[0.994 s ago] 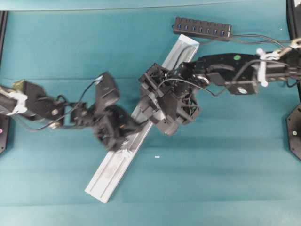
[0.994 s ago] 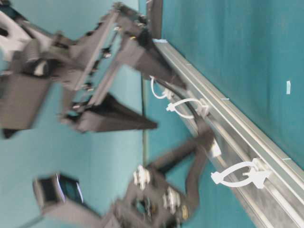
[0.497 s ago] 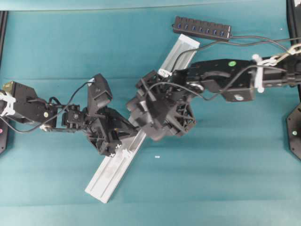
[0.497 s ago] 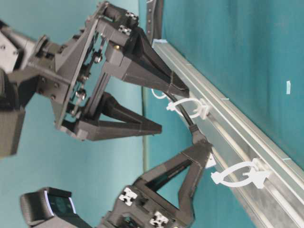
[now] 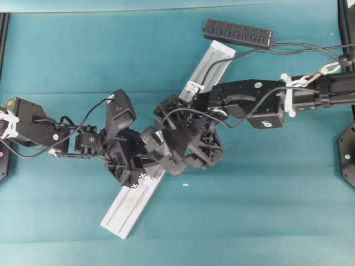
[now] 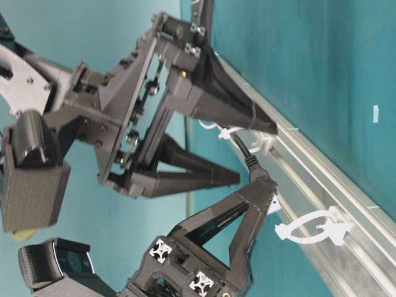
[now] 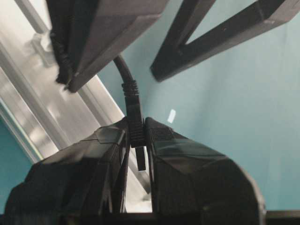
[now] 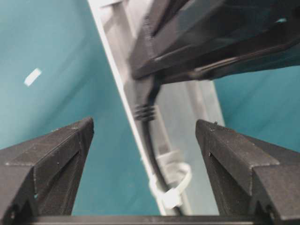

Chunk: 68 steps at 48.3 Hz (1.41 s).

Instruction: Pass the USB cable through three rings with both arms.

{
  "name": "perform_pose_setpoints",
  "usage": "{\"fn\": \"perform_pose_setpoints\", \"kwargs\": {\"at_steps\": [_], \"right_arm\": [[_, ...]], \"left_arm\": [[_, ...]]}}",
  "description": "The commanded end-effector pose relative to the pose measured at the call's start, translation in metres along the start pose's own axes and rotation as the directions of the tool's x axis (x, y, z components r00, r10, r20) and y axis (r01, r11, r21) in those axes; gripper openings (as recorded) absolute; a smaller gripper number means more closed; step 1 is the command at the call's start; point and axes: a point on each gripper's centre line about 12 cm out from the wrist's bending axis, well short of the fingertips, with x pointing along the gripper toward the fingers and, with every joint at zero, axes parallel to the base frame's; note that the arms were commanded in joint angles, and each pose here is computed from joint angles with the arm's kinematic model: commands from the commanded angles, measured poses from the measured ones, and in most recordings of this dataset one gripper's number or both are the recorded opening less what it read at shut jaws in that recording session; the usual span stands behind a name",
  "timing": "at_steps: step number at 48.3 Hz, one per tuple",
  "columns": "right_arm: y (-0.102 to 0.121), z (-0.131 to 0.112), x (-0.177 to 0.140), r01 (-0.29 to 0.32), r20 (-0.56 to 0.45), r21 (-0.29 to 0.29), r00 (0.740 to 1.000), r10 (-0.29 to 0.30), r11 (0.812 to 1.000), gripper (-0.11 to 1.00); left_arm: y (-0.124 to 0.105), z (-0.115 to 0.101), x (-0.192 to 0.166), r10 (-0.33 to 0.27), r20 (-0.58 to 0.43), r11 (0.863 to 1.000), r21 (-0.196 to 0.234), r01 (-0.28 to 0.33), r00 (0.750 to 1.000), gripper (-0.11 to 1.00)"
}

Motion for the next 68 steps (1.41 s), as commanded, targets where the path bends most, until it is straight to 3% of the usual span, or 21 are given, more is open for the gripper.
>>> {"fn": "perform_pose_setpoints", "kwargs": {"at_steps": [1, 12, 26, 33, 47, 68], "right_arm": [[-0.002, 0.004, 0.001, 0.005, 0.007, 0.004, 1.0, -0.005, 1.0, 0.89], [-0.002, 0.0, 0.001, -0.004, -0.002, 0.009, 1.0, 0.004, 1.0, 0.87], [-0.001, -0.007, 0.003, -0.015, -0.027, 0.005, 1.0, 0.015, 1.0, 0.68], [-0.003, -0.007, 0.006, -0.009, -0.026, 0.008, 1.0, 0.009, 1.0, 0.54], [-0.006, -0.004, 0.005, -0.013, -0.038, -0.016, 0.999, 0.012, 1.0, 0.11], [-0.006, -0.005, 0.008, 0.006, -0.078, -0.091, 0.997, -0.013, 0.996, 0.1]], "left_arm": [[-0.01, 0.009, -0.003, -0.03, 0.028, 1.0, 0.008, 0.03, 0.999, 0.11], [-0.009, 0.007, -0.003, -0.027, 0.024, 1.0, 0.006, 0.027, 0.999, 0.11], [-0.007, 0.005, -0.004, -0.023, 0.018, 1.0, 0.006, 0.023, 1.0, 0.11], [-0.007, 0.003, -0.004, -0.022, 0.015, 1.0, 0.007, 0.022, 1.0, 0.11], [-0.007, 0.006, -0.002, -0.023, 0.021, 1.0, 0.005, 0.023, 1.0, 0.11], [-0.007, 0.009, -0.003, -0.028, 0.038, 1.0, 0.0, 0.028, 0.999, 0.11]]}}
